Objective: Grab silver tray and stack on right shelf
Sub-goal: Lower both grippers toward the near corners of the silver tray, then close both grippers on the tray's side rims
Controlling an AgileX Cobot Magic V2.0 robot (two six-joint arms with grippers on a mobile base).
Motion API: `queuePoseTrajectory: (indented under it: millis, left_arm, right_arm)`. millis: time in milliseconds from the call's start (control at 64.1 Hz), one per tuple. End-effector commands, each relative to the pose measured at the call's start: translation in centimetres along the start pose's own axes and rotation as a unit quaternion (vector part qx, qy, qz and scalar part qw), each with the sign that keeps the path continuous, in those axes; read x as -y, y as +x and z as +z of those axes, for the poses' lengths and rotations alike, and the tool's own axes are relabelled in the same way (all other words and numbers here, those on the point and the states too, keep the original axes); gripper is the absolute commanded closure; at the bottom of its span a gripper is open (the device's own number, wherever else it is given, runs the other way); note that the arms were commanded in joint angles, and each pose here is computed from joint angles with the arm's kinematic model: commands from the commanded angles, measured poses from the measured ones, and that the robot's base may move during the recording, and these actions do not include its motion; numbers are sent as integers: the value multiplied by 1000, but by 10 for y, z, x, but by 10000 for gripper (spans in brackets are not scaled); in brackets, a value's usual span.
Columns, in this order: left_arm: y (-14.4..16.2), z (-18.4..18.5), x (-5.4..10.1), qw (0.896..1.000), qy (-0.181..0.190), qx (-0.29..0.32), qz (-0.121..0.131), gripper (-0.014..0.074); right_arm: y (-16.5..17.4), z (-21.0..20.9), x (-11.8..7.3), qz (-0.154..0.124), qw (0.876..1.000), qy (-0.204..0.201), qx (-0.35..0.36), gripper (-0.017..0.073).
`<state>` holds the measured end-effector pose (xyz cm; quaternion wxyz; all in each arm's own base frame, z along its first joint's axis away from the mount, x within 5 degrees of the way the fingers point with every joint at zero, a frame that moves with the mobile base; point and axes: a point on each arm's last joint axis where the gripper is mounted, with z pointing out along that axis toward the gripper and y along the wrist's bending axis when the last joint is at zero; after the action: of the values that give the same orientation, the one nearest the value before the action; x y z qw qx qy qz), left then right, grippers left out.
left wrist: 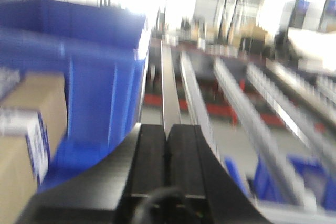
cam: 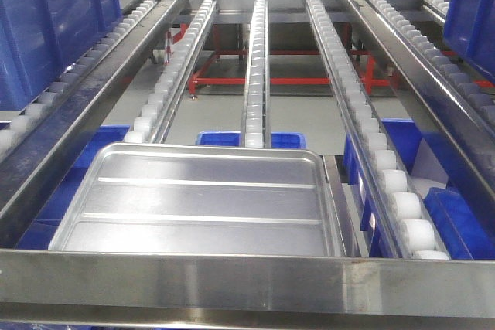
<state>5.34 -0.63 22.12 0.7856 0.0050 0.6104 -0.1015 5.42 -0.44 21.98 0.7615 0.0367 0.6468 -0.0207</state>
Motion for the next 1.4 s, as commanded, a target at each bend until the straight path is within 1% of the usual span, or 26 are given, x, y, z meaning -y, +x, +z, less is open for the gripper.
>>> queuePoseTrajectory:
  millis: [0,78,187,296,406,484,546,624,655,702,765,858,905,967,999,1045,1108,1155,1170,1217,1233,1280,1295,1311,1358,1389]
  left_arm:
    - [-40,-1,3,996,4,93,0,687]
    - [-71,1,9,997,13,82,8,687]
    - [-110,9,16,999,22,29,9,687]
    - [-140,28,22,999,28,-36,6,687]
    - [-153,55,26,996,28,-90,7,682]
    - [-152,78,26,992,25,-123,8,682]
    - [-148,94,27,988,23,-154,7,682]
    - [-142,112,28,980,24,-199,2,680]
    - [-139,117,28,975,25,-220,-4,661]
    - [-135,125,30,968,27,-250,-12,604]
    - [-129,132,30,959,28,-282,-18,490]
    - [-120,139,30,949,27,-314,-21,326]
    - [-116,143,30,946,26,-323,-22,295]
    - [-112,146,33,942,34,-332,-30,299]
    - [-109,148,38,939,49,-339,-29,302]
    - [-103,151,50,934,82,-347,-13,320]
    - [-93,156,68,923,128,-363,-3,347]
    - [-86,158,82,910,160,-382,10,352]
    - [-83,159,88,904,172,-391,15,352]
    - [-76,162,99,889,193,-415,30,351]
    - [-74,163,101,884,197,-423,36,349]
    - [-67,169,108,863,201,-460,49,348]
    - [-65,171,109,858,201,-470,49,348]
    - [-62,174,110,851,198,-485,49,348]
    - [-55,183,111,836,186,-515,46,348]
    - [-52,188,111,829,176,-529,42,348]
  right_arm:
    - [-50,-7,-3,-4,992,-10,127,503]
    - [-81,-8,-3,-4,988,-10,152,503]
    - [-118,-3,-4,-3,988,-8,154,503]
    - [-142,14,-4,-3,994,-3,112,499]
    - [-153,31,-5,10,998,-8,65,482]
    - [-154,42,-8,18,999,-26,36,404]
    - [-149,51,-12,22,999,-47,8,313]
    - [-141,60,-18,24,997,-73,-26,214]
    - [-138,63,-21,24,995,-86,-42,184]
    - [-132,69,-26,24,992,-107,-67,154]
    - [-125,74,-34,26,986,-132,-99,140]
    - [-111,84,-50,41,971,-176,-156,139]
    - [-104,88,-59,45,962,-199,-181,139]
    - [-94,94,-72,48,950,-223,-212,139]
    - [-88,98,-79,52,943,-233,-230,142]
    - [-82,102,-86,50,938,-245,-241,143]
    - [-74,108,-95,46,931,-252,-261,143]
    - [-71,111,-101,51,922,-256,-286,143]
    - [-69,113,-103,53,919,-256,-296,143]
    - [-68,118,-109,55,911,-257,-318,143]
    - [-67,120,-110,54,907,-256,-329,143]
    - [-68,126,-115,54,900,-255,-349,143]
    - [-66,129,-117,53,896,-254,-361,143]
    - [-67,131,-119,53,894,-254,-365,143]
    - [-67,138,-124,53,885,-250,-390,143]
    - [-66,143,-128,54,877,-246,-409,143]
